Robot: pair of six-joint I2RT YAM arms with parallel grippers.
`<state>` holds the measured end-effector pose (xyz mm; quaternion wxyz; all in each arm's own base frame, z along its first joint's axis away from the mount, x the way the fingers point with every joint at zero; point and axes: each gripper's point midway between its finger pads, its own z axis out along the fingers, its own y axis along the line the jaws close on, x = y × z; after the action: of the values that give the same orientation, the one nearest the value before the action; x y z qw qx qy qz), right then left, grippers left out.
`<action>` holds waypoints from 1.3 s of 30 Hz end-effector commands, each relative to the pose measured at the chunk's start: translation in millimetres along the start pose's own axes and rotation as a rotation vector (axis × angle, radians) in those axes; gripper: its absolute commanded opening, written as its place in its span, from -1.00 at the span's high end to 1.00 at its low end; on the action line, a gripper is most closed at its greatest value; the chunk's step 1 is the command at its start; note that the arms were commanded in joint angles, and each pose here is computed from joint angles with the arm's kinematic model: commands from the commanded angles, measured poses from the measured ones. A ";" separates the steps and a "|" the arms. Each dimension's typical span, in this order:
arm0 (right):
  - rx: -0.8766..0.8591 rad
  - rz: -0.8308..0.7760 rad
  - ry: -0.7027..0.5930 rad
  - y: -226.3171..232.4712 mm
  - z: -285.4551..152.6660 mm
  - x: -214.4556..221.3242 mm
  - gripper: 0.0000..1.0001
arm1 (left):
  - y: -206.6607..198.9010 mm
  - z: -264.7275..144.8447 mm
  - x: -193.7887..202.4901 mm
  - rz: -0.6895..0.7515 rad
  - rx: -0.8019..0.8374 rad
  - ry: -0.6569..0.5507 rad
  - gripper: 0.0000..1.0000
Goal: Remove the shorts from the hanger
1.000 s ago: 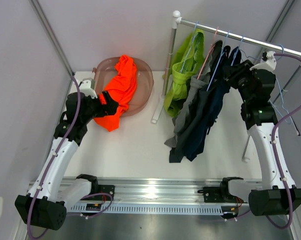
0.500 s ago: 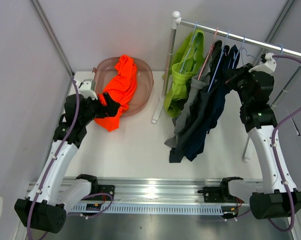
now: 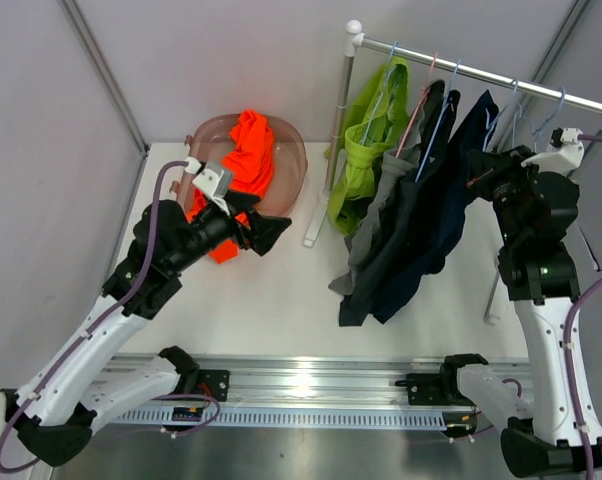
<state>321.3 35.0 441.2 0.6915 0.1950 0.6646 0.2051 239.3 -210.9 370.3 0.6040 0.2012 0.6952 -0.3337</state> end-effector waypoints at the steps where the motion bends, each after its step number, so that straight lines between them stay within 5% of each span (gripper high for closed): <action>1: -0.092 0.021 -0.083 23.3 -25.3 -27.9 1.00 | -31.9 8.8 -22.1 0.040 0.078 -0.080 -0.98; 9: -0.162 0.057 -0.047 36.3 -56.0 -25.5 1.00 | -125.4 44.6 16.3 0.079 0.295 -0.032 -0.98; 21: -0.186 0.087 -0.020 41.1 -69.8 -22.2 1.00 | -214.6 87.7 57.6 0.072 0.488 -0.026 -0.98; 39: -0.182 0.117 -0.026 39.1 -71.4 -20.3 1.00 | -258.5 159.3 76.3 0.107 0.526 -0.023 -0.98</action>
<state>259.5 54.1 443.4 0.6679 0.1842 0.6664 0.2756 158.7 -500.4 314.3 0.5287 0.3921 0.5996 -0.4553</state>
